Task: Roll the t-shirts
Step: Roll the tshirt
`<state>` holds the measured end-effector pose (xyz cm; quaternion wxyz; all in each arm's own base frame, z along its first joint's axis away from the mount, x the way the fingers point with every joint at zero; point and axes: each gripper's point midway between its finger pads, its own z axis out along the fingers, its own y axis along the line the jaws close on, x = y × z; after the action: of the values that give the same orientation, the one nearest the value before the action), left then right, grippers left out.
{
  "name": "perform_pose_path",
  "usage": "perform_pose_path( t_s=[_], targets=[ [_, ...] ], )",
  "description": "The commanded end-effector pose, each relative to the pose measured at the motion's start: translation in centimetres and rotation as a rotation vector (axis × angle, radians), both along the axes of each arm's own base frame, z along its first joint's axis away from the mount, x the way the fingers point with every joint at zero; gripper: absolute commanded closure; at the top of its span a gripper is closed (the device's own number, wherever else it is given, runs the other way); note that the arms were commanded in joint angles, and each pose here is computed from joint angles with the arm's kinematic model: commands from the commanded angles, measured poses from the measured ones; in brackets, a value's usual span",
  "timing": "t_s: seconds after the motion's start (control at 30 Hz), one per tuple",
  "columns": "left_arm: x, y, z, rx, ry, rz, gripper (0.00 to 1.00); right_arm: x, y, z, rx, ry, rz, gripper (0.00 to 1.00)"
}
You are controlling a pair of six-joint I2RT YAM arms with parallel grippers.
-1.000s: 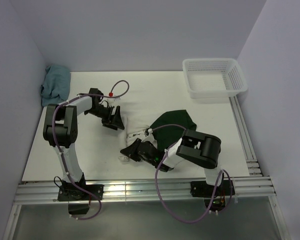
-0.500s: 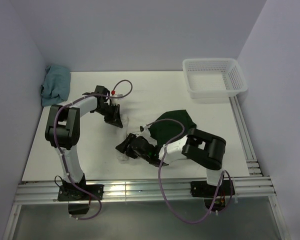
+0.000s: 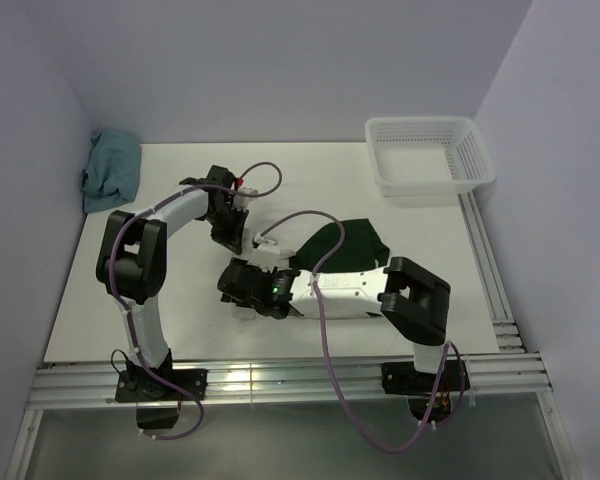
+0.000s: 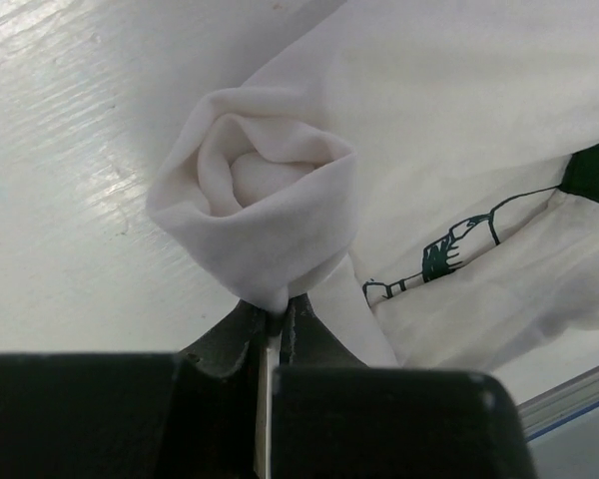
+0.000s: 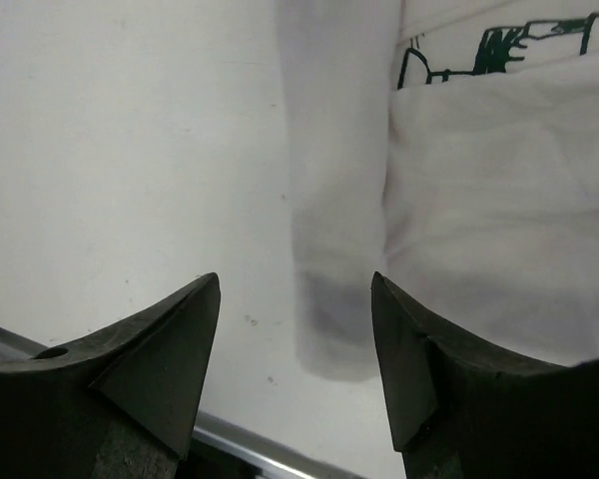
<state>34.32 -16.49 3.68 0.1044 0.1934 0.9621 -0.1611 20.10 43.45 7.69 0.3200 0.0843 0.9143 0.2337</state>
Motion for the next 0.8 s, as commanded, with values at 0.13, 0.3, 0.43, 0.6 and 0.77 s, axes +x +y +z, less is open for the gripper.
perform_pose_path(
  t_s=[0.13,0.3,0.43,0.6,0.77],
  targets=[
    [0.4,0.5,0.7,0.084,-0.025,-0.029,1.0,1.1,-1.4,2.2,-0.216,-0.138,-0.003,0.33],
    [0.4,0.3,0.7,0.09,-0.018,-0.027,1.0,2.3,0.4,2.3,-0.252,-0.192,0.021,0.39],
    [0.4,0.1,0.7,0.095,-0.015,-0.028,1.0,3.0,1.7,1.0,-0.287,-0.197,0.028,0.39],
    [0.5,-0.1,1.0,0.098,-0.02,-0.034,1.0,2.5,1.7,-1.8,-0.348,-0.158,0.045,0.39],
    [0.7,-0.3,1.3,0.091,-0.022,-0.033,0.95,1.7,0.2,-3.7,-0.403,-0.099,0.027,0.39]
  ],
)
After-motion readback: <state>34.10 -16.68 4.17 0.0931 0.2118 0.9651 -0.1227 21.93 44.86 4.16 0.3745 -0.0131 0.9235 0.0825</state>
